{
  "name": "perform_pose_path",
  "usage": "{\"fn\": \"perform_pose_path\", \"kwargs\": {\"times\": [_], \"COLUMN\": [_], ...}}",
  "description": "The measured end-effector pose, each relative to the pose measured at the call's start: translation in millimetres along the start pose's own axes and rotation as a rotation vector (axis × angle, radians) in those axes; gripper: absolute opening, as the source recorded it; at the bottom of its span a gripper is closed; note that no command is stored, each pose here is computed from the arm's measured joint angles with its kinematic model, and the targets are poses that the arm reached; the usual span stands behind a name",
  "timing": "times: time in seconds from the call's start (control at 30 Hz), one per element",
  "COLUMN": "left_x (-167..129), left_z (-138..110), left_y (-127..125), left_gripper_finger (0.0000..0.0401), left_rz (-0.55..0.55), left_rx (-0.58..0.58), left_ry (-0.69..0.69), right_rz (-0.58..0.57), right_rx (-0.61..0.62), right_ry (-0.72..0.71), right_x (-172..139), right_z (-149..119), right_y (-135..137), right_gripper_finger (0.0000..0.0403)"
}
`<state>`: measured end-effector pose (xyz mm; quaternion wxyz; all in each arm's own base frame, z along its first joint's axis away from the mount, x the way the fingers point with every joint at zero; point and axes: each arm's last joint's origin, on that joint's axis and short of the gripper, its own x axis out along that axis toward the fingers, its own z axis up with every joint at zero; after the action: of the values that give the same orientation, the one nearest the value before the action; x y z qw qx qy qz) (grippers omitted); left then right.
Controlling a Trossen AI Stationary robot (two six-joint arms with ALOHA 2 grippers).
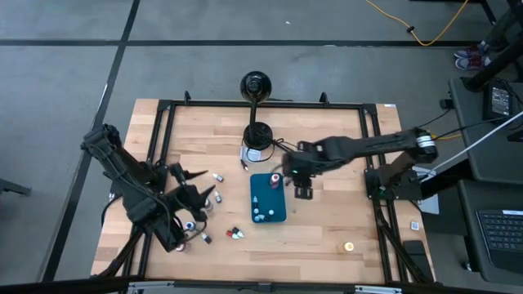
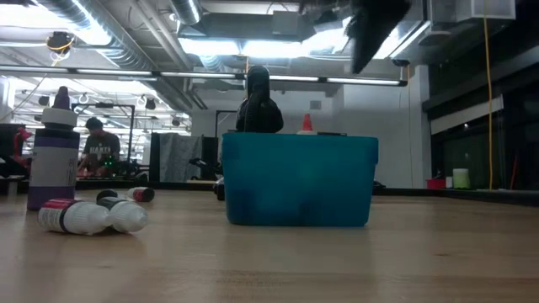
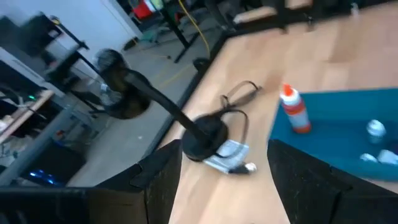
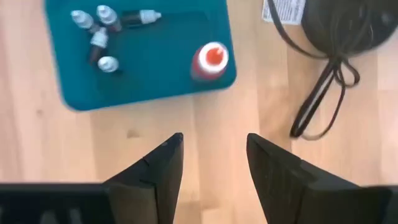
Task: Pick & Place food coloring
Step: Put the yellow big food coloring bottle into the bin
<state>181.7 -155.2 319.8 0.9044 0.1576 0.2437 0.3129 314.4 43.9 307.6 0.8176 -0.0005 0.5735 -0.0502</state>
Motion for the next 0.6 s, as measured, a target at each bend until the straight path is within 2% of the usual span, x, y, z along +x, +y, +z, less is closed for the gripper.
{"fn": "perform_pose_path", "kwargs": {"times": [0.13,0.33,0.6], "left_x": [-2.3,2.6,13.6], "left_z": [-8.0,-39.6,-72.3], "left_y": [25.3,60.4,76.9], "left_gripper_finger": [0.0231,0.0231,0.0231], "left_rz": [0.006,0.0,-0.021], "left_rx": [-0.034,-0.142,-0.275], "left_ry": [-0.041,-0.07,-0.075], "right_rz": [0.027,0.037,0.131], "right_rx": [0.061,0.151,0.205], "right_ry": [-0.013,-0.058,-0.018], "right_x": [-25.8,-51.1,-58.2], "right_z": [-28.7,-80.1,-132.8], "right_y": [17.4,46.2,96.1], "right_gripper_finger": [0.0177,0.0177,0.0177]}}
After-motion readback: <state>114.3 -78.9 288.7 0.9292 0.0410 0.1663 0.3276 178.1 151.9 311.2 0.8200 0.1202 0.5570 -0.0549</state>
